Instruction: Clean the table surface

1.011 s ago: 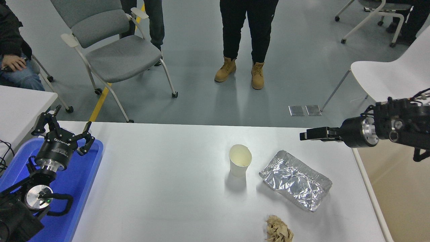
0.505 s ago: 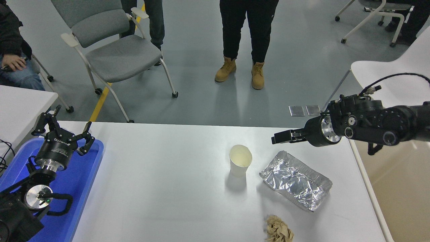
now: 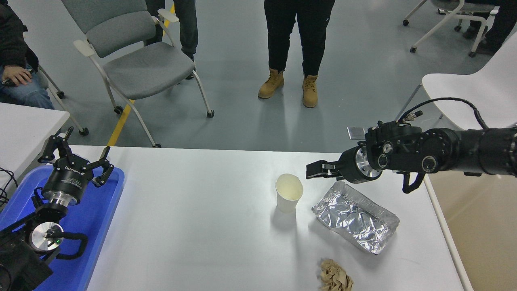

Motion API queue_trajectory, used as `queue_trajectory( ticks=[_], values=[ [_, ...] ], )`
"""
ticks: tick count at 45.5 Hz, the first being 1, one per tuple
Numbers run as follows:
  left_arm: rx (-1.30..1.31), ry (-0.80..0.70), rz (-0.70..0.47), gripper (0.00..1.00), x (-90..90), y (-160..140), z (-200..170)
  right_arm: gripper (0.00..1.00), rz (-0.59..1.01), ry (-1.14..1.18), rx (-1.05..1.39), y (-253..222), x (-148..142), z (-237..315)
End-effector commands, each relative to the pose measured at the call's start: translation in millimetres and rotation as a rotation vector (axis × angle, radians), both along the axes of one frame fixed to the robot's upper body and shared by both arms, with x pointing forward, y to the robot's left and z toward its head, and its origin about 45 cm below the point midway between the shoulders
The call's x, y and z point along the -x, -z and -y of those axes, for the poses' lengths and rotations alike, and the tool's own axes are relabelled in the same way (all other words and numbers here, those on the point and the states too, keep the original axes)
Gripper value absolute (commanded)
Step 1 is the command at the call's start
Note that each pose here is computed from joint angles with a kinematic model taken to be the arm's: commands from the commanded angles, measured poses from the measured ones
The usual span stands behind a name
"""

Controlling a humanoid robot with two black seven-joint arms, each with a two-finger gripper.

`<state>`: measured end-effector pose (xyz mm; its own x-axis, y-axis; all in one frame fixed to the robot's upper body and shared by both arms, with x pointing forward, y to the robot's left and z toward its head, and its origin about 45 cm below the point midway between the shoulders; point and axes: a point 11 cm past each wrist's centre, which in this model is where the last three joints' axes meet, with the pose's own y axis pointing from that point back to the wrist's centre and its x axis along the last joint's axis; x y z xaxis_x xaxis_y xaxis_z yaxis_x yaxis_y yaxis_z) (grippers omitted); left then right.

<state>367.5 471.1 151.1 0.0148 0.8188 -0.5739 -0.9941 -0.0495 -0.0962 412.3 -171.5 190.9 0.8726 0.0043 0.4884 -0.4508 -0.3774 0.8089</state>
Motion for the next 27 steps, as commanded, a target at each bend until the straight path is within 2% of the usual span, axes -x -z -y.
queue_trajectory(
  ticks=[1,15,27],
  values=[
    [0.0,0.001,-0.001,1.0,0.0,0.2,0.3,0.94,0.005,-0.041,0.001,14.6,9.1,-34.5],
    [0.0,0.0,0.001,1.0,0.0,0.1,0.2,0.94,0.077,-0.04,0.007,26.8,1.6,-43.2],
    [0.001,-0.001,0.002,1.0,-0.1,-0.1,0.0,0.86,0.097,-0.022,0.047,37.4,-2.9,-26.2]
  ],
)
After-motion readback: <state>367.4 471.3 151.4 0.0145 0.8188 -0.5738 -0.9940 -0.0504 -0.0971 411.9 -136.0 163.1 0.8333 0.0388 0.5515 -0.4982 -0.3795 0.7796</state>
